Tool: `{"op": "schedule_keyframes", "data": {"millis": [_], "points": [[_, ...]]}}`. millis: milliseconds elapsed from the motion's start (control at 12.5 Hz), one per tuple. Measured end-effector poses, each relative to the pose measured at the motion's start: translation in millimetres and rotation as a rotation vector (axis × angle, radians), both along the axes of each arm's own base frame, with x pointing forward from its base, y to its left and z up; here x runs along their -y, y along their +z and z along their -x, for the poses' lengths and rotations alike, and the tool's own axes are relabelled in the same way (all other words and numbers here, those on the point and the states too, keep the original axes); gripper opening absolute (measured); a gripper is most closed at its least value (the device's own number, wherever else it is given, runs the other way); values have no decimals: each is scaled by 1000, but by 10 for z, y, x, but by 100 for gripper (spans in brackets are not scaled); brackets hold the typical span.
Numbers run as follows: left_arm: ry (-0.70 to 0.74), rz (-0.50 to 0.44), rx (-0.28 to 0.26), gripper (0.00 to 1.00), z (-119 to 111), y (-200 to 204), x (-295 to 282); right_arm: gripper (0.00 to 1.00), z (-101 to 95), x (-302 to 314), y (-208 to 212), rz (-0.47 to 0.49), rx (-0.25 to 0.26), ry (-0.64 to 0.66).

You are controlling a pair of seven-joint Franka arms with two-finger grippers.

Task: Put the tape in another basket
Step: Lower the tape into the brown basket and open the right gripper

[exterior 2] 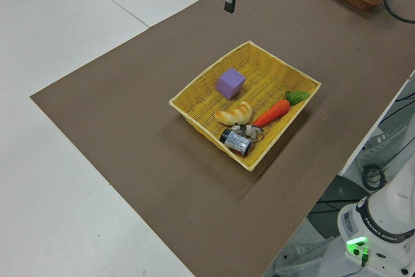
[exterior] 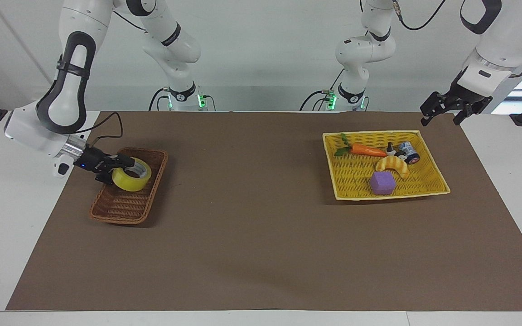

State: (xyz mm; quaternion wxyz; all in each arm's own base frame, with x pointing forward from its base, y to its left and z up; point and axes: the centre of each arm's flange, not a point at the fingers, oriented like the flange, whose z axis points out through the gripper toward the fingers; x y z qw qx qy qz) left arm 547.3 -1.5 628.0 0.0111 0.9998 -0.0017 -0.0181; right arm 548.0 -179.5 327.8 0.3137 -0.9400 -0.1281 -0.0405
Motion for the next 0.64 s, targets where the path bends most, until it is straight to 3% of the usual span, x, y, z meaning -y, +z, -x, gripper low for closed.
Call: {"op": "schedule_keyframes", "data": {"millis": [239,319,479,638], "points": [[-1,-1,-3,100,7,-11,0,4,12,-63,-50,1,-8,14],[0,-1,-4,100,11,-15,-4,11,17,-72,-71,5,-6,19],[6,-3,-11,100,37,-43,-36,30,19,-70,-92,15,-1,24],[11,-6,-20,100,92,-91,-52,58,13,-67,-87,16,2,24]]}}
